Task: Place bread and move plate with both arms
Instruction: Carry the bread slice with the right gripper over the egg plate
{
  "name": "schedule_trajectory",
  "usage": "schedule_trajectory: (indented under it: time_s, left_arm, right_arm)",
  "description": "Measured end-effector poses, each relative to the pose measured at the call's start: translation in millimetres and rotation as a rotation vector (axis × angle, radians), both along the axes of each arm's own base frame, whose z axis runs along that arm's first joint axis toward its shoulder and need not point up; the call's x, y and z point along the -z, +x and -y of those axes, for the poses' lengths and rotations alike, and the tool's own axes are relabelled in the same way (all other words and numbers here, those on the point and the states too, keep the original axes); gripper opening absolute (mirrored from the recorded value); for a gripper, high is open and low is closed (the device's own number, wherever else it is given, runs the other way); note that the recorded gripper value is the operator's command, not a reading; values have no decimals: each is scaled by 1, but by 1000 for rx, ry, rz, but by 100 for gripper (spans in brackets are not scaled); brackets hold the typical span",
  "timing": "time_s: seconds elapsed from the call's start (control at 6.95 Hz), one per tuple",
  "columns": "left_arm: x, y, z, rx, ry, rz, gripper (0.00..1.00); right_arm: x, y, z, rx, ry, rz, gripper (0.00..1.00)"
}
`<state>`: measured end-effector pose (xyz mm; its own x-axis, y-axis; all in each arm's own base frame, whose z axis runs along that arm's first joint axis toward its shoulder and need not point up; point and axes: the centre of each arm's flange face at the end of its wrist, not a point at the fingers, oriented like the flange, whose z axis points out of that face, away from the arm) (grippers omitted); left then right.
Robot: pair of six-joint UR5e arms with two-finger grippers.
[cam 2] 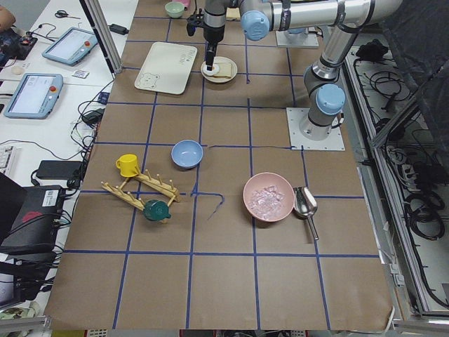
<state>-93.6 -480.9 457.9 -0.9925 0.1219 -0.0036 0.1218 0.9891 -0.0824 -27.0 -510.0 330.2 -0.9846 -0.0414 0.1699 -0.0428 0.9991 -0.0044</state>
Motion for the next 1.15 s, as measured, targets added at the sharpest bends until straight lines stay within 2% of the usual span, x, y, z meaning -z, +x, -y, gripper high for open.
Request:
schedule_trajectory:
  time_s: [0.29, 0.43, 0.72, 0.86, 1.15]
  left_arm:
    - [2, -1, 0, -8, -4, -5, 100]
    - [1, -1, 1, -9, -11, -2, 100]
    - [-3, 0, 4, -12, -45, 2, 100]
    - [-4, 0, 4, -12, -54, 2, 100]
    - [-4, 0, 6, -13, -56, 1, 100]
  right_arm:
    - [-54, 125, 38, -23, -54, 72, 0]
    - [-59, 199, 44, -19, -65, 104, 0]
    - [-23, 331, 28, -35, -65, 127, 0]
    - [0, 371, 15, -43, -53, 124, 0]
    - [34, 409, -3, -32, -27, 116, 0]
